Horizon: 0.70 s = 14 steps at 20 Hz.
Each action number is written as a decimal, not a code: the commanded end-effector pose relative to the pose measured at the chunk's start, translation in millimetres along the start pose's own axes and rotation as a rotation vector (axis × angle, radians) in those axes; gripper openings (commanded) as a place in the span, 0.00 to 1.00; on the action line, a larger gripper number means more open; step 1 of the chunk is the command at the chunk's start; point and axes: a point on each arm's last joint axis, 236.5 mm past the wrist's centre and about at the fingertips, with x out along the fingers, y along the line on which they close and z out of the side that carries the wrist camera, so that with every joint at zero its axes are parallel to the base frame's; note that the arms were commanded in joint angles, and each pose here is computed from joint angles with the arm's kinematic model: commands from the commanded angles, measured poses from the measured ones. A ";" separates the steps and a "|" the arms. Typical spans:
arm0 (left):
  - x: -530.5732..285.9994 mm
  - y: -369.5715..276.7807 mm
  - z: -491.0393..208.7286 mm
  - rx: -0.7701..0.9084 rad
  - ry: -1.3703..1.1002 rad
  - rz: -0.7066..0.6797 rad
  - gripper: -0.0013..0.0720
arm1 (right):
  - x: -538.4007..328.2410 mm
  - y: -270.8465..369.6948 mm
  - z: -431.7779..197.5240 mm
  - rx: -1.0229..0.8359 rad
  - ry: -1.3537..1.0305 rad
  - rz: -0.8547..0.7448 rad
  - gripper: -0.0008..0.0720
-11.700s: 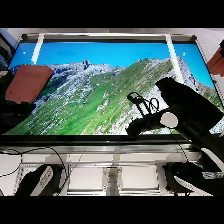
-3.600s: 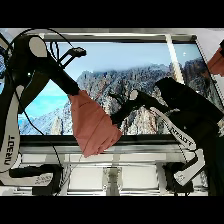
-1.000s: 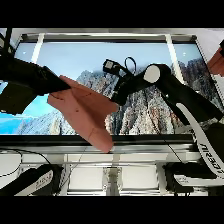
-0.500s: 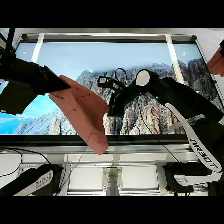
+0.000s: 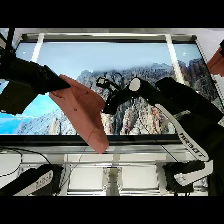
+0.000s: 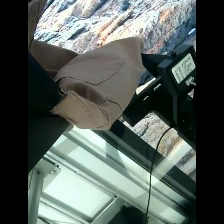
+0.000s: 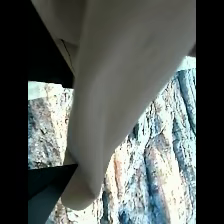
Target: Fold the clothes and pants, and hang the long-sleeved shirts on hangers.
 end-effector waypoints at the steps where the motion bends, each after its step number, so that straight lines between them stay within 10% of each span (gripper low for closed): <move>1: 0.1 0.4 0.1 -0.001 0.000 0.001 0.05 | 16.7 -8.3 -1.0 0.046 -0.025 0.000 0.75; 14: 0.2 0.6 -0.1 -0.001 0.001 0.001 0.05 | 11.2 -24.0 13.5 -0.088 -0.075 -0.077 0.67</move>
